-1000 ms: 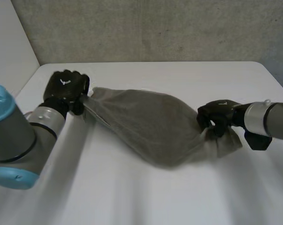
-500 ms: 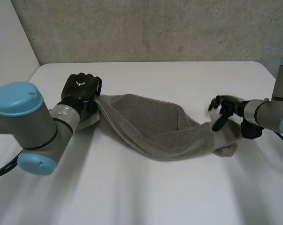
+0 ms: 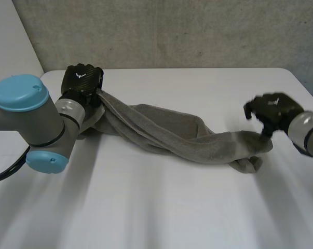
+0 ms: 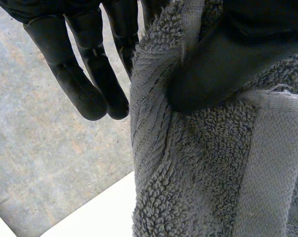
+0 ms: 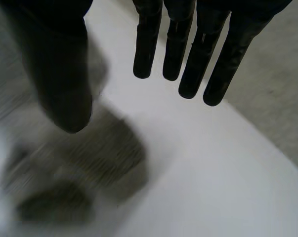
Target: Fold the towel.
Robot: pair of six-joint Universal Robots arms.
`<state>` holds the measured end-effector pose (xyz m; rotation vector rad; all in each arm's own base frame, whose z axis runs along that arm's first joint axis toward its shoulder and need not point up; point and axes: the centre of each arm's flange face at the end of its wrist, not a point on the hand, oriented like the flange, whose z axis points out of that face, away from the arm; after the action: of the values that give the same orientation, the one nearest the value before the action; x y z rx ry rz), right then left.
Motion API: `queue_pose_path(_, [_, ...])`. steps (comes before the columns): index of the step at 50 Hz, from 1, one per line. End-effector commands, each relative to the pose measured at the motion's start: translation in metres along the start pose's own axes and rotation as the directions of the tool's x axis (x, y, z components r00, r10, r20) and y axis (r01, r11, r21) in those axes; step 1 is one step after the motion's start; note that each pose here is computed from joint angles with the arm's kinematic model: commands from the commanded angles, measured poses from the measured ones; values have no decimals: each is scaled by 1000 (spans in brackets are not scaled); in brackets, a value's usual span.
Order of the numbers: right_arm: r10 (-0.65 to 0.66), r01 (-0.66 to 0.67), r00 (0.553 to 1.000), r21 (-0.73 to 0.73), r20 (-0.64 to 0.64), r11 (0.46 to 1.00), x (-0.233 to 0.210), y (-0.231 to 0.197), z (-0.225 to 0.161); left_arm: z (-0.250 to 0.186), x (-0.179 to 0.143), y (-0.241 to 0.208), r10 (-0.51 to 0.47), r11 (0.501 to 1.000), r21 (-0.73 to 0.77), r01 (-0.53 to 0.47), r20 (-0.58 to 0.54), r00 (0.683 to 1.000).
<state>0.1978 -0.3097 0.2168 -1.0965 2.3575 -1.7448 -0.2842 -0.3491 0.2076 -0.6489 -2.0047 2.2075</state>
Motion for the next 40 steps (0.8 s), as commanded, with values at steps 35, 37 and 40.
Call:
queue_pose_path(35, [53,-49,991,-42,124,998,-26,26,32,3,-2,5,-3,1000,-13,3,24,1000])
queue_pose_path(37, [54,-49,991,-45,122,998,-25,28,37,3,-3,6,-3,1000,-15,3,25,1000])
queue_pose_path(40, [50,-45,990,-42,130,998,-27,30,48,3,-3,6,-1,1000,-14,1,26,1000])
